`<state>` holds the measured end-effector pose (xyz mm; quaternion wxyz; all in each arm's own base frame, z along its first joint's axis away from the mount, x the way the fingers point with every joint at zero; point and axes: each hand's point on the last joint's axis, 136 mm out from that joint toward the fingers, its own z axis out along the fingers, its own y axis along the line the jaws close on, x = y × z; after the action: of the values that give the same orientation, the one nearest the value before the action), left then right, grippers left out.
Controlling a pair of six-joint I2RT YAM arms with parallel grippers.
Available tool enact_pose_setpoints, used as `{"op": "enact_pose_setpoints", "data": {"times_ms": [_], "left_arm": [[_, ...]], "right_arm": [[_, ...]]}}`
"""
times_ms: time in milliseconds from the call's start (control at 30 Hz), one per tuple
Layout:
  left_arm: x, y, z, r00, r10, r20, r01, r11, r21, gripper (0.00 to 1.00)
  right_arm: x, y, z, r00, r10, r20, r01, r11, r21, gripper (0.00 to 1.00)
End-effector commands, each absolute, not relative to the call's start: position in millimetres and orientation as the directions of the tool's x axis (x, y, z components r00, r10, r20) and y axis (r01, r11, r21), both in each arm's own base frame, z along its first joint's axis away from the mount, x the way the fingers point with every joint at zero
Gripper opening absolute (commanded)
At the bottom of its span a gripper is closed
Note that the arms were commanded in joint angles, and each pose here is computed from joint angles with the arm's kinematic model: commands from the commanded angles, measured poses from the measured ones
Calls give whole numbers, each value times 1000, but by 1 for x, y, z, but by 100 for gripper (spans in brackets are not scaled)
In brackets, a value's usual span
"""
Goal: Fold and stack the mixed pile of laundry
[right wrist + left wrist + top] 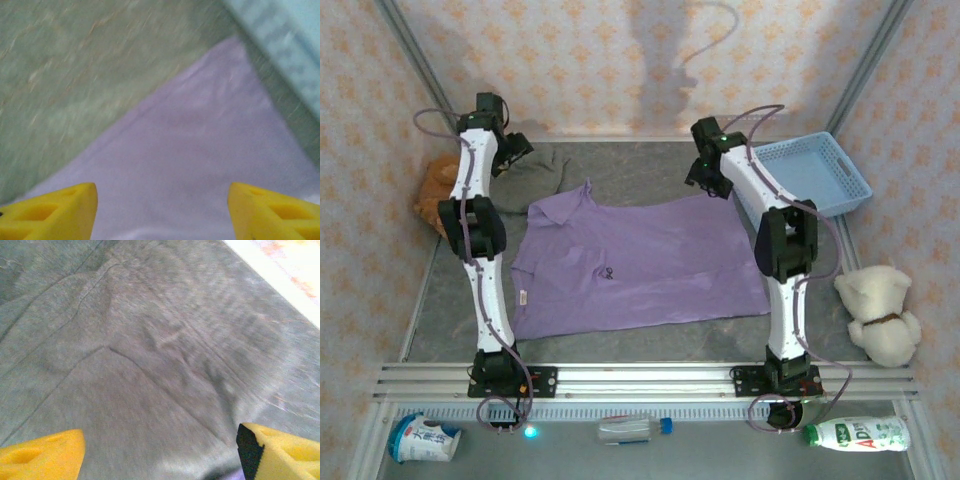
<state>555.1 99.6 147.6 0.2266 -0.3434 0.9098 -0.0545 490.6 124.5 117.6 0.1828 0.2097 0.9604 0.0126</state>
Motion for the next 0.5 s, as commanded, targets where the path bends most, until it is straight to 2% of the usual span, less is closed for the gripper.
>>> {"op": "enact_pose_setpoints", "data": {"times_ms": [0, 233, 467], "left_arm": [[536, 72, 182, -681, -612, -403, -553, 790, -266, 80], [488, 45, 184, -701, -594, -394, -561, 801, -210, 80], [444, 17, 165, -711, -611, -349, -572, 791, -220, 80]], "right_arm": [[501, 85, 83, -847, 407, -343, 453, 889, -64, 69], [533, 91, 55, -857, 390, -337, 427, 903, -40, 66], [533, 95, 25, -867, 399, -298, 432, 900, -52, 65]]}}
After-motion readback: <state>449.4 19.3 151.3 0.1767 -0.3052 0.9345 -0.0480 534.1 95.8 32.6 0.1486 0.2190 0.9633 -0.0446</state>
